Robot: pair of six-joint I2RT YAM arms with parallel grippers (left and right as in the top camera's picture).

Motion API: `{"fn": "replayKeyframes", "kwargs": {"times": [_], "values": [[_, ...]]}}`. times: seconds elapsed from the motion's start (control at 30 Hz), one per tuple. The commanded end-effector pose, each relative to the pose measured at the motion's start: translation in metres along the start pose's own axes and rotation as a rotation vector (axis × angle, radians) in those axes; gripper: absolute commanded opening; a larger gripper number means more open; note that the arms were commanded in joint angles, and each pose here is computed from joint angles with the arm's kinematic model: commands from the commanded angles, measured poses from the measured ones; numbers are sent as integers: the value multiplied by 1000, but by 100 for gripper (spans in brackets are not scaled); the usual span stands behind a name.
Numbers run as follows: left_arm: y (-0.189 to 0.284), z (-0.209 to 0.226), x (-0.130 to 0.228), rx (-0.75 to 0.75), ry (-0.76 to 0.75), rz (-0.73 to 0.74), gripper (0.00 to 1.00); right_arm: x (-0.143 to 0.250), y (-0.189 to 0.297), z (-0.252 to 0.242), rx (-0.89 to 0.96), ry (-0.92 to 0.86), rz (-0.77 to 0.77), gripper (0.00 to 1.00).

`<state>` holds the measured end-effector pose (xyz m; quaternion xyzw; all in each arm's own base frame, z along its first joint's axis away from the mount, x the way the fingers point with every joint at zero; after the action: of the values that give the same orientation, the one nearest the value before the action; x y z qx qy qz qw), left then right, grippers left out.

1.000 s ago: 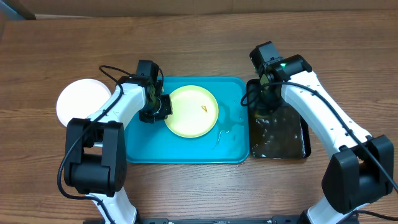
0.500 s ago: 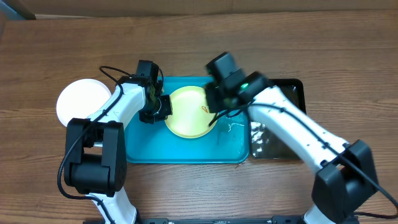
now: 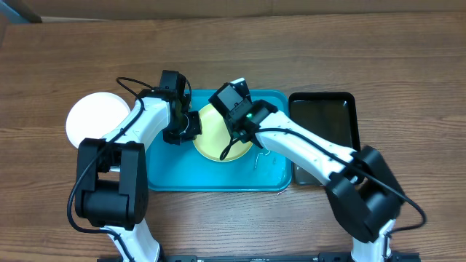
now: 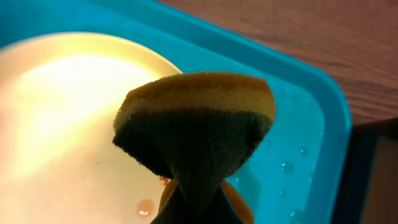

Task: Clean dirty plates on tray and stack at the side
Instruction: 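Scrub the yellow plate surface with the sponge in the right gripper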

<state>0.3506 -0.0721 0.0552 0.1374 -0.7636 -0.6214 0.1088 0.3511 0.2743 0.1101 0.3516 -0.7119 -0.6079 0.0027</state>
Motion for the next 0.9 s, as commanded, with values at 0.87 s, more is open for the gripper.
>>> {"fn": "replayKeyframes", "kwargs": {"times": [0.87], "values": [[-15,8,12,-50,-18,52,4,18,-44,26,-88,15,93,4]]}}
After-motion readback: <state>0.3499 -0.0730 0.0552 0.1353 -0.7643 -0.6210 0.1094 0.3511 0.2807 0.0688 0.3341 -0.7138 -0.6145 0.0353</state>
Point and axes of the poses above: each gripper's point midway between its finger pads, its own y axis back along the fingers, its own z axis along the line the jaws close on, x = y × z, the point moved 5 cm from there along y, back along the fingers, and after that the axes turned 11 degrees about y, right-handed, at the moved point
